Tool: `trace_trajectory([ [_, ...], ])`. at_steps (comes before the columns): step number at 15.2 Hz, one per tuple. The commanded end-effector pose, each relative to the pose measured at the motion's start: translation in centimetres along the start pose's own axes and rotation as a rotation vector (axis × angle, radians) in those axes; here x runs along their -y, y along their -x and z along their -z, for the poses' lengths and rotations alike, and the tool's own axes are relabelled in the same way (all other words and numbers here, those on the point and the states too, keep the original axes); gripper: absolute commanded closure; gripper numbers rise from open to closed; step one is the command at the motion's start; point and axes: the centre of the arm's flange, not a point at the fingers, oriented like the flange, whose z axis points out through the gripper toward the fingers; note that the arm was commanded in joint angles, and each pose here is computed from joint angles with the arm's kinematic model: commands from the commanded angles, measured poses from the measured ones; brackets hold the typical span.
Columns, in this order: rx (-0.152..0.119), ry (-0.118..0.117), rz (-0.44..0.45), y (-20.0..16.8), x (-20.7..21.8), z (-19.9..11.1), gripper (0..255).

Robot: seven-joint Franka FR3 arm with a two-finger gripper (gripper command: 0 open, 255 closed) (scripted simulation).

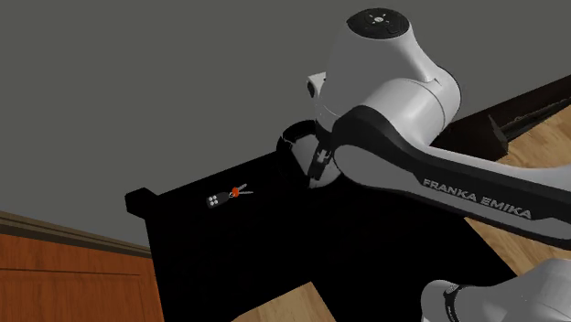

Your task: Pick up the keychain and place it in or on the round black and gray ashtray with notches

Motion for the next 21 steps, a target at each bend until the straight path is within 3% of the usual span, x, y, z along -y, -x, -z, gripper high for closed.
trace_trajectory([
  [1, -0.002, 0.007, 0.057, -2.3, 0.9, -1.3, 0],
  [18, -0.014, 0.064, 0.525, -18.2, 11.9, -12.6, 0],
  [21, -0.014, 0.066, 0.535, -18.5, 12.1, -13.9, 0],
])
